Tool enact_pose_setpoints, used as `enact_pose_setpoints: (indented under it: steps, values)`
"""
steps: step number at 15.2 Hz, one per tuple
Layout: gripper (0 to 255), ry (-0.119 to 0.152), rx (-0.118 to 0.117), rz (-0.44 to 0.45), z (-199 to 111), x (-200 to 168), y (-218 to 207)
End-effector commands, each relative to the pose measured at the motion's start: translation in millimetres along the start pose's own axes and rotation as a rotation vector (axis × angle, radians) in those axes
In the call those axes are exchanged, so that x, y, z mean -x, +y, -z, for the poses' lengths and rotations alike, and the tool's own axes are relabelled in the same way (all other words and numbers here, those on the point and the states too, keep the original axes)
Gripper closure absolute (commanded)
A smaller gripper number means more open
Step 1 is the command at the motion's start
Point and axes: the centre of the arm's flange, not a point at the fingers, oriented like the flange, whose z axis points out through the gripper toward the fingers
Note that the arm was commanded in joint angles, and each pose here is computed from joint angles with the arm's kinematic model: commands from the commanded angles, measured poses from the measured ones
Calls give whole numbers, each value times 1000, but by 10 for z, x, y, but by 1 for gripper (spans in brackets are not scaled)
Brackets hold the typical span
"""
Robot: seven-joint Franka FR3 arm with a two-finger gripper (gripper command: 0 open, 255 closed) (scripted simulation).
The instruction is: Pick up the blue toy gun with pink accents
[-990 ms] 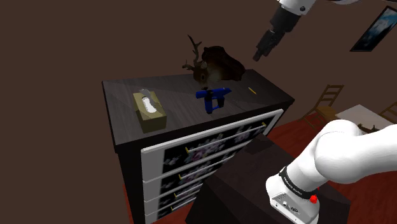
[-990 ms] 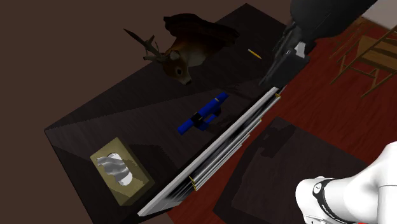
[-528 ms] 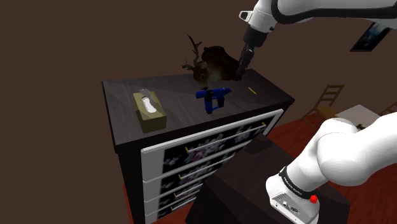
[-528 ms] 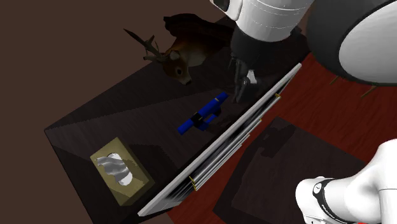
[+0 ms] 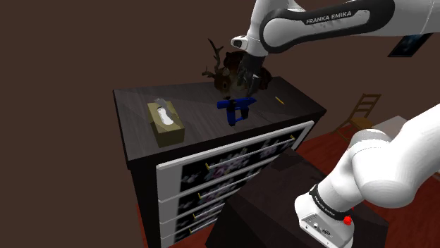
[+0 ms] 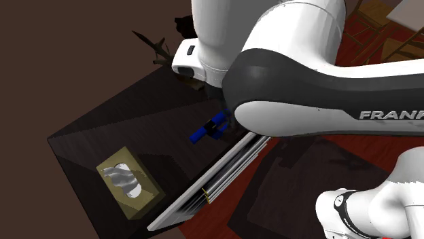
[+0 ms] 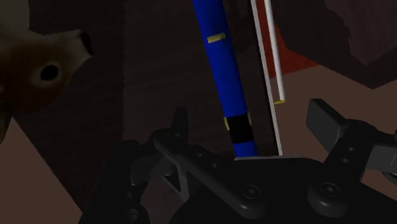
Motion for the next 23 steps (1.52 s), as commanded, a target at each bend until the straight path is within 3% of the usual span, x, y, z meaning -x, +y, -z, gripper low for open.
enact_pose_setpoints:
  steps: [1, 2, 12, 13, 23]
  values:
    - [0, -21, -6, 141, -212, -178, 29]
    - [0, -31, -9, 207, -323, -265, 26]
    - [0, -32, -9, 211, -730, -286, 16]
    - [255, -32, -9, 211, -729, -280, 18]
    - [255, -32, -9, 211, -678, -284, 17]
